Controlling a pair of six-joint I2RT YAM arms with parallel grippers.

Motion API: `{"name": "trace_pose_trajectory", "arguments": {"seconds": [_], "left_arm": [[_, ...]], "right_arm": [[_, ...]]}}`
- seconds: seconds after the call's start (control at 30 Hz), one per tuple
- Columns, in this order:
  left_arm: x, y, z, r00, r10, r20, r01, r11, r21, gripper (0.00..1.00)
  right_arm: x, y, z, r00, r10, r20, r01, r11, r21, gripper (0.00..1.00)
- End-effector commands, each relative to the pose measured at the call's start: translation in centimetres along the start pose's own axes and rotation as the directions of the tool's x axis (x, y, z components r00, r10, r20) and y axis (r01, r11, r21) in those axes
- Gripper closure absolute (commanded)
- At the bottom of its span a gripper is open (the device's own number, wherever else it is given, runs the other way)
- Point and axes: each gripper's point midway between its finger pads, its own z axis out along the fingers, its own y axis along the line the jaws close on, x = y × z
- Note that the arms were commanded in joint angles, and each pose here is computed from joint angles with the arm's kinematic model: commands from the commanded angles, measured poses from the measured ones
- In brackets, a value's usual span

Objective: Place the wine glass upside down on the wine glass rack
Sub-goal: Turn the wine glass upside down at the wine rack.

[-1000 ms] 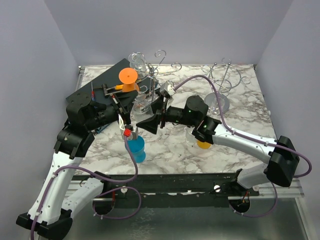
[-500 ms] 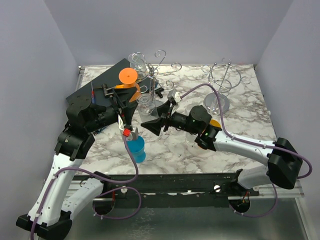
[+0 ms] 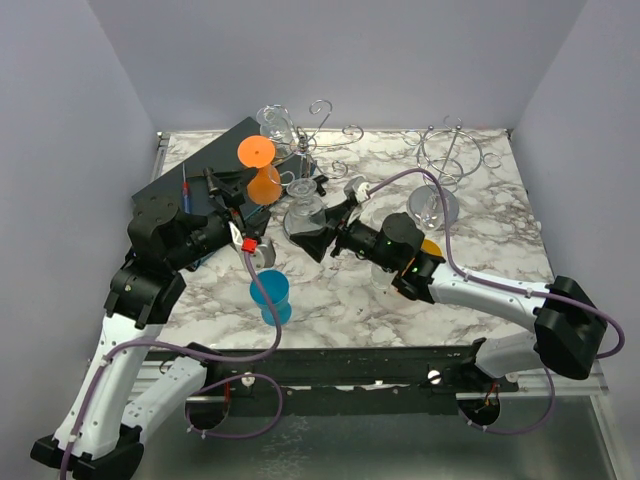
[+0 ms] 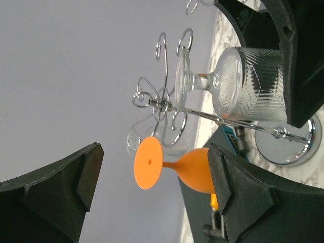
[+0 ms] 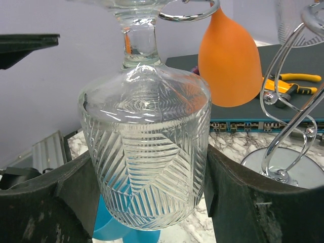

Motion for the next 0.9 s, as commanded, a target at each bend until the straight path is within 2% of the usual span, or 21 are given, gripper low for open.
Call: {"name": "trace_pose_trajectory", "arguments": {"seconds": [0.0,0.2,0.4,0.87], "left_arm": [[1.0,-0.6,-1.6,0.986,-0.136,-0.098,0.134,0.991,-0.027,0.08],[1.4,-1.6,-2.8,0.969,-0.196,-0.147,0.193,0.981,-0.032,0.08],[2.0,-0.9,-3.6,0.953,-0.226,-0.200,0.214,0.973,-0.082,0.08],[2.1,-0.7,-3.9,0.952,-0.223,-0.212,0.207,0.974,-0.093,0.08]], "right_arm": [[-3.9,-0.8,0.3,0.993,-0.032,0.116,0.027,0.998,0.049,0.45],[-4.7,-1.7,1.7,0.991,-0.041,0.124,0.033,0.997,0.067,0.48],[-4.8,-2.4,2.8,0.993,-0.036,0.112,0.027,0.997,0.075,0.51],[-3.5,-3.3,3.7,0.996,-0.005,0.088,-0.003,0.996,0.087,0.52]]}}
